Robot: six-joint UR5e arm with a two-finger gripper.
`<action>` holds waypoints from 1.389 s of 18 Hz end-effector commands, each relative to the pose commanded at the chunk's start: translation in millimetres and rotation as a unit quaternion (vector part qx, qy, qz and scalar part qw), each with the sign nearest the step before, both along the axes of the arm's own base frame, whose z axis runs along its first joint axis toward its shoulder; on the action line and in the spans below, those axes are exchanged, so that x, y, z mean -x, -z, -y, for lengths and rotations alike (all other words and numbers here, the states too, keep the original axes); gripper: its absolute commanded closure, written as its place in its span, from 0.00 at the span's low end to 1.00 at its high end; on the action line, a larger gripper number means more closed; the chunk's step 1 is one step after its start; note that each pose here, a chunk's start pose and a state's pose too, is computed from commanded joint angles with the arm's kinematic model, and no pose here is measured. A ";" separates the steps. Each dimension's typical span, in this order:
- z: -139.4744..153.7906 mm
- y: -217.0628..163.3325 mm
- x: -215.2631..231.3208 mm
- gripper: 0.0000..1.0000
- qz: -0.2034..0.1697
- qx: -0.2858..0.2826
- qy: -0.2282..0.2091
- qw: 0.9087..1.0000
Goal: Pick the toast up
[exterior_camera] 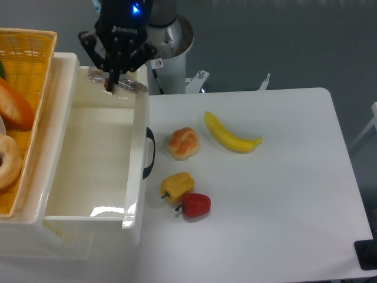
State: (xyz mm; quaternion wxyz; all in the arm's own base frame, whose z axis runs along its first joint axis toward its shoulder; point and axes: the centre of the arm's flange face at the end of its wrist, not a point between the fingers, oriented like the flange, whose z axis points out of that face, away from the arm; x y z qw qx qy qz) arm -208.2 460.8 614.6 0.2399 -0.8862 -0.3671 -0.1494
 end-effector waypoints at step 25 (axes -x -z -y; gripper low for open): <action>-33.1 54.7 22.5 0.54 0.014 0.025 0.018 0.999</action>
